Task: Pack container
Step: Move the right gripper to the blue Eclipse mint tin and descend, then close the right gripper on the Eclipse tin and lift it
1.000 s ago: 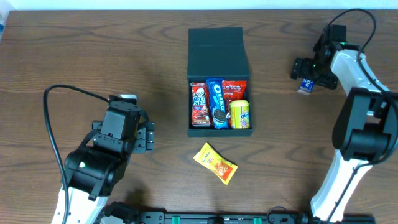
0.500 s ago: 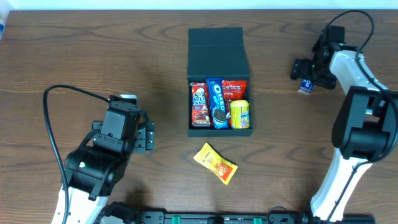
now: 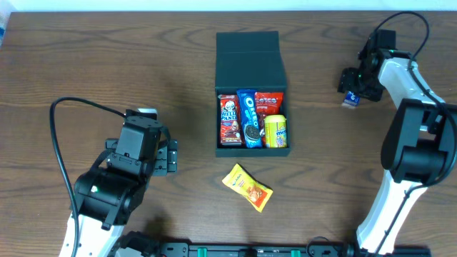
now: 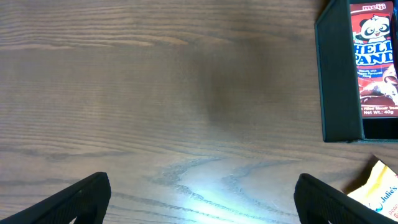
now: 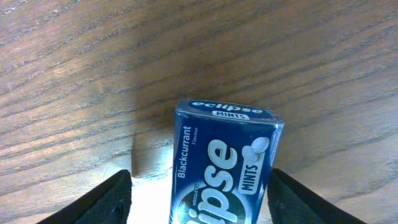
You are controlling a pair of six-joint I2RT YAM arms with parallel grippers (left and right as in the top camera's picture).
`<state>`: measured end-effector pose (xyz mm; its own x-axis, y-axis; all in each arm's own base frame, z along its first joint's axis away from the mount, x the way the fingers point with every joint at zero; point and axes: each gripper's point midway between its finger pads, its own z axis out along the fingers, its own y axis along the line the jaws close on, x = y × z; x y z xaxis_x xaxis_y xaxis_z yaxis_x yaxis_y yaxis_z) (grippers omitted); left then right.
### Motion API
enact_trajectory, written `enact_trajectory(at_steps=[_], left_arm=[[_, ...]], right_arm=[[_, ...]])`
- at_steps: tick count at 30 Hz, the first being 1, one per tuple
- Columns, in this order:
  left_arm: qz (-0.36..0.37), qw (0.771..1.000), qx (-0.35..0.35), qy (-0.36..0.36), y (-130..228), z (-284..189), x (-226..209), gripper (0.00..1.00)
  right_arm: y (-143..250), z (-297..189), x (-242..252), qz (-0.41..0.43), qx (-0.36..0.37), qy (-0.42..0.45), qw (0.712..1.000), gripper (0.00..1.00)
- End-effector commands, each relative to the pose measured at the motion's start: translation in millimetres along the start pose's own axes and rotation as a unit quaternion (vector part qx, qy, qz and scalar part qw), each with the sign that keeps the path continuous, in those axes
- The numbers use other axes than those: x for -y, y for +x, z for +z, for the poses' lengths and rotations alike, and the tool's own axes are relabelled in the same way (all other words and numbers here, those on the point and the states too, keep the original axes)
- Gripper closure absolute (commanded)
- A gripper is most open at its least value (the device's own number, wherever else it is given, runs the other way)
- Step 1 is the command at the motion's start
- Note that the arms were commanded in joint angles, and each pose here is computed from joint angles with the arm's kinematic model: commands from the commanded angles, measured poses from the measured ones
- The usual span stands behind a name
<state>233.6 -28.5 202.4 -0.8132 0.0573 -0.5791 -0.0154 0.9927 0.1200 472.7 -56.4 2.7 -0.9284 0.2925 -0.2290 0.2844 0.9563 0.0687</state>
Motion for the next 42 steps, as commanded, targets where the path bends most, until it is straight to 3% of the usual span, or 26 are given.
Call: enact_trajectory(at_steps=[1, 14, 19, 26, 36, 42], left_arm=[[0.002, 1.0, -0.001, -0.002, 1, 0, -1, 0.05], [0.002, 1.0, -0.001, -0.002, 1, 0, -1, 0.05], [0.002, 1.0, -0.002, -0.002, 1, 0, -1, 0.05], [0.002, 1.0, -0.001, -0.002, 1, 0, -1, 0.05], [0.002, 1.0, -0.001, -0.002, 1, 0, -1, 0.05], [0.002, 1.0, -0.001, -0.002, 1, 0, -1, 0.05]], right_arm=[[8, 11, -1, -0.005, -0.015, 0.004, 1.0, 0.32], [12, 11, 10, -0.006, -0.021, 0.036, 0.999, 0.41], [17, 14, 11, -0.005, -0.027, 0.036, 0.999, 0.49], [22, 17, 12, -0.006, -0.032, 0.037, 0.999, 0.51], [23, 18, 4, -0.009, -0.032, 0.035, 0.999, 0.66], [25, 17, -5, -0.009, -0.033, 0.034, 0.999, 0.81]])
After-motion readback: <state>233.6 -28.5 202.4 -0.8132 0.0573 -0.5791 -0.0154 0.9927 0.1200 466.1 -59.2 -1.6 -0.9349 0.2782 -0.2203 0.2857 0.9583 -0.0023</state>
